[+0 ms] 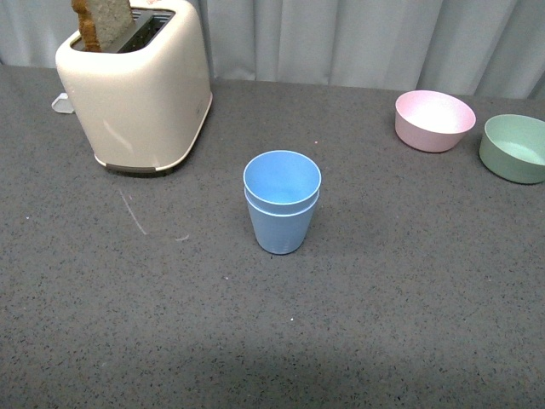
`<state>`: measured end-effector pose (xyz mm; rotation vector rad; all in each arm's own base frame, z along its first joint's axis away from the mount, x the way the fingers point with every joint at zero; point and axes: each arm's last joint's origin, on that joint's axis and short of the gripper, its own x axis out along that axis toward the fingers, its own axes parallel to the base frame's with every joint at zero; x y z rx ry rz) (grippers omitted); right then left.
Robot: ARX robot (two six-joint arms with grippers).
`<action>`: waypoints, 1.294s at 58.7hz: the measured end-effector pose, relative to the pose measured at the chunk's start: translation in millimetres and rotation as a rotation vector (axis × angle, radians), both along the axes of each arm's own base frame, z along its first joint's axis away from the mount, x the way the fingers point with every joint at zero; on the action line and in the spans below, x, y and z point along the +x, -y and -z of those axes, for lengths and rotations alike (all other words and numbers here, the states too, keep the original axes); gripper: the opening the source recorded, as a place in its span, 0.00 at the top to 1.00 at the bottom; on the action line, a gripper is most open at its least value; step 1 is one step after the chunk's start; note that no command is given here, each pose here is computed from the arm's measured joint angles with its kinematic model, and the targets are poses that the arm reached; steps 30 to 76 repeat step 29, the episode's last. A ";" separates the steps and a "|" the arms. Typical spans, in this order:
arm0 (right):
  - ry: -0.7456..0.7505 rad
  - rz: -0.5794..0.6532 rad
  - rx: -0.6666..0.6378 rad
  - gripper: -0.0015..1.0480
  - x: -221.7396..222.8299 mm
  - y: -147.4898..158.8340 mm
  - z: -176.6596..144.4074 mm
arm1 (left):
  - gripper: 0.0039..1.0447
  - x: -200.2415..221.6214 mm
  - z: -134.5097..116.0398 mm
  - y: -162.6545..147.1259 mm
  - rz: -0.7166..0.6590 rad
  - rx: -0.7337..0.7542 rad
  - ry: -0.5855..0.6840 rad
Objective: Stack blue cups with both arms
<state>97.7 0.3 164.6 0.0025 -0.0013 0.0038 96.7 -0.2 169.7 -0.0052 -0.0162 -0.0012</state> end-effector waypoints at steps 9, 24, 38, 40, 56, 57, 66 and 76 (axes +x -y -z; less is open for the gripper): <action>0.000 0.000 0.000 0.09 0.0 0.0 0.0 | 0.06 0.0 0.0 0.0 0.000 0.000 0.000; 0.000 0.000 0.000 0.09 0.0 0.0 0.0 | 0.06 0.0 0.0 0.0 0.000 0.000 0.000; 0.000 0.000 0.000 0.09 0.0 0.0 0.0 | 0.06 0.0 0.0 0.0 0.000 0.000 0.000; 0.000 0.000 0.000 0.09 0.0 0.0 0.0 | 0.06 0.0 0.0 0.0 0.000 0.000 0.000; 0.000 0.000 0.000 0.09 0.0 0.0 0.0 | 0.06 0.0 0.0 0.0 0.000 0.000 0.000; 0.000 0.000 0.000 0.09 0.0 0.0 0.0 | 0.06 0.0 0.0 0.0 0.000 0.000 0.000; 0.000 0.000 0.000 0.09 0.0 0.0 0.0 | 0.06 0.0 0.0 0.0 0.000 0.000 0.000; 0.000 0.000 0.000 0.09 0.0 0.0 0.0 | 0.06 0.0 0.0 0.0 0.000 0.000 0.000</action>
